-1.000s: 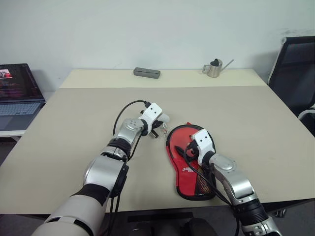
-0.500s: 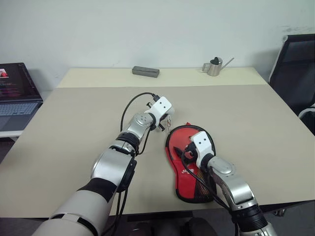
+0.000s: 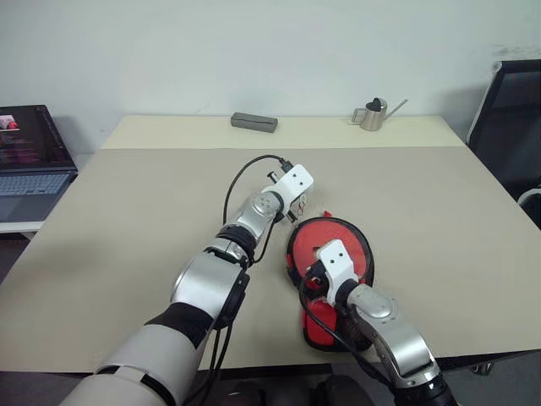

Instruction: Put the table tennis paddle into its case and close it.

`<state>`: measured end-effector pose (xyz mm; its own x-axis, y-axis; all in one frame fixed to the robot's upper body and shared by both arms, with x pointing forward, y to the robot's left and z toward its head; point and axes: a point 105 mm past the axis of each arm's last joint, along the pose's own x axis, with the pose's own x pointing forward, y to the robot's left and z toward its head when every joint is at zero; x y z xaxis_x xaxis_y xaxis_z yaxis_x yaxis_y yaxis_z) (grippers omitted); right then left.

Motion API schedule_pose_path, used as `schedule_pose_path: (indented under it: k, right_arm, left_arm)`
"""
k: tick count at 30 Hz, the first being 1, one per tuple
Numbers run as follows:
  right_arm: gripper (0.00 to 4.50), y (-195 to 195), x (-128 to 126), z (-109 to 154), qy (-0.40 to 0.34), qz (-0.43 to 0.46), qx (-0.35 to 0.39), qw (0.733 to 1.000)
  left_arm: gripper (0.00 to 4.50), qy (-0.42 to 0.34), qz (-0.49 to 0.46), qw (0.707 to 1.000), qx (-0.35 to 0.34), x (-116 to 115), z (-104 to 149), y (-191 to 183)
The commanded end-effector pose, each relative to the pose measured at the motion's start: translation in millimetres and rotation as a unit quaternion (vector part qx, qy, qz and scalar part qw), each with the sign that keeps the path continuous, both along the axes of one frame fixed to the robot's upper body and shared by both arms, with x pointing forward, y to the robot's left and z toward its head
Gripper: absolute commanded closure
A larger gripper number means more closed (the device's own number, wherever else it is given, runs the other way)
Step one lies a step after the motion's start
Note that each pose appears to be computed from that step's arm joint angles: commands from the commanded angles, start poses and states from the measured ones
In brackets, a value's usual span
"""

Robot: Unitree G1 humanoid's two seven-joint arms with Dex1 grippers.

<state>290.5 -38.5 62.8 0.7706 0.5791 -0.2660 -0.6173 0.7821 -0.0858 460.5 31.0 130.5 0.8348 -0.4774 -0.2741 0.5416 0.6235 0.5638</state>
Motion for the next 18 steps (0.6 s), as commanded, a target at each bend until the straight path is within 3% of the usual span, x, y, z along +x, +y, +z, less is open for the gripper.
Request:
schedule_pose_path:
  k: [1, 15, 18]
  right_arm:
    - [0.00, -6, -27, -60, 0.126, -0.012, -0.037, 0.991]
    - [0.00, -18, -34, -61, 0.128, -0.045, -0.043, 0.990]
    - [0.00, -18, -35, -61, 0.128, -0.047, -0.043, 0.990]
  left_arm:
    - [4.25, -0.050, -0.025, 0.998, 0.009, 3, 31, -17]
    - [4.25, -0.068, -0.085, 0.993, 0.049, -11, 33, -61]
    - [4.25, -0.048, -0.103, 0.992, 0.055, -17, 24, -69]
